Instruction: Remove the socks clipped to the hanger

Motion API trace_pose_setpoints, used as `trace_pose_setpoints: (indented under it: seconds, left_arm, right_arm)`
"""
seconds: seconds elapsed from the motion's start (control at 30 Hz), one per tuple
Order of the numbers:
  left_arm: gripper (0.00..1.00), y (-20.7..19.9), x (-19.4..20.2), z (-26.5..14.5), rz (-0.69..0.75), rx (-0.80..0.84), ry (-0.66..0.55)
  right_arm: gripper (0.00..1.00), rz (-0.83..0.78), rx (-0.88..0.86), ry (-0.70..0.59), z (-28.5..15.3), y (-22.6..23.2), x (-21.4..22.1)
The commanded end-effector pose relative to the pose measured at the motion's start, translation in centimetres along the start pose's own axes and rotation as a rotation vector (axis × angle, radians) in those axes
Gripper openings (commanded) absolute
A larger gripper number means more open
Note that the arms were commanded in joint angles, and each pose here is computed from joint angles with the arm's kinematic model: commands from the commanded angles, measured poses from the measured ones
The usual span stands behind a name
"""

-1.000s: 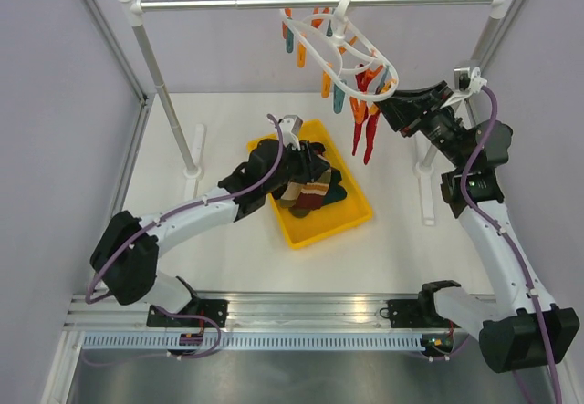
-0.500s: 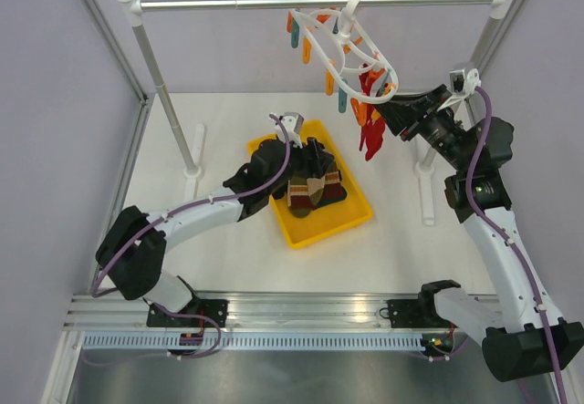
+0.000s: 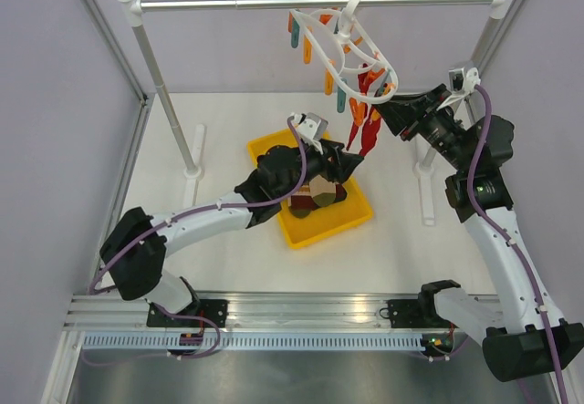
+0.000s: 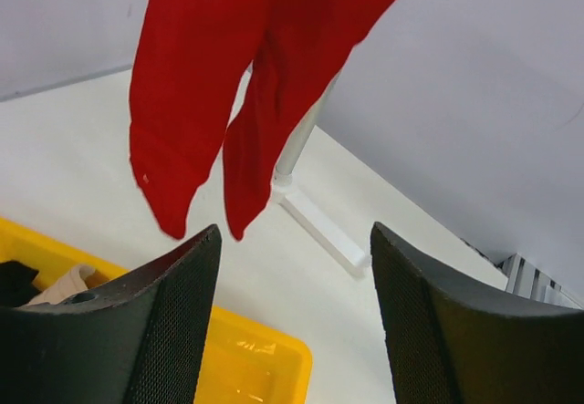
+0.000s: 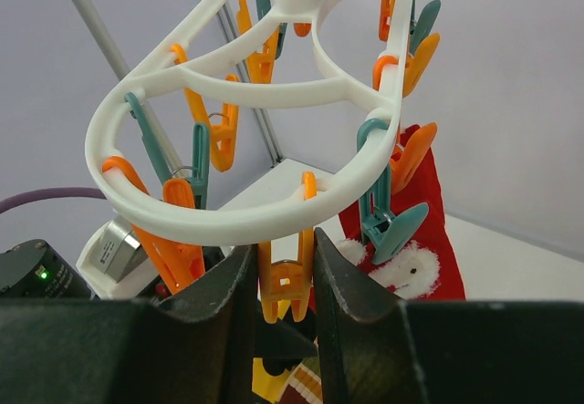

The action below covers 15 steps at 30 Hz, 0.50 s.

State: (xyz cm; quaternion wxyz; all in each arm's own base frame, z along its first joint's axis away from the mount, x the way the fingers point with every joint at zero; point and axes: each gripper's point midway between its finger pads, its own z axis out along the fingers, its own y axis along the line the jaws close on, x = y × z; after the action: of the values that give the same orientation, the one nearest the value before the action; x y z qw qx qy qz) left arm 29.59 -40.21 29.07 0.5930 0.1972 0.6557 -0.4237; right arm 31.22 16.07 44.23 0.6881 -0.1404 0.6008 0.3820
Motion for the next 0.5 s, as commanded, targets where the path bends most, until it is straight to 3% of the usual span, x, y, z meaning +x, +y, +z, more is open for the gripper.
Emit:
trace_pose_setpoints:
  seconds: [0.0,0.47]
  left_arm:
    - [0.70,-1.6,-3.9,1.9,0.044,0.044,-0.112]
    - [0.61,-1.6,-2.9,7.2,-0.024,-0.003,-0.120]
  right_arm:
    - [0.01,-0.029,-0.007,-0.028,0.1,0.7,-1.7]
    - [0.01,-0.028,0.004,-0.021,0.1,0.6,-1.7]
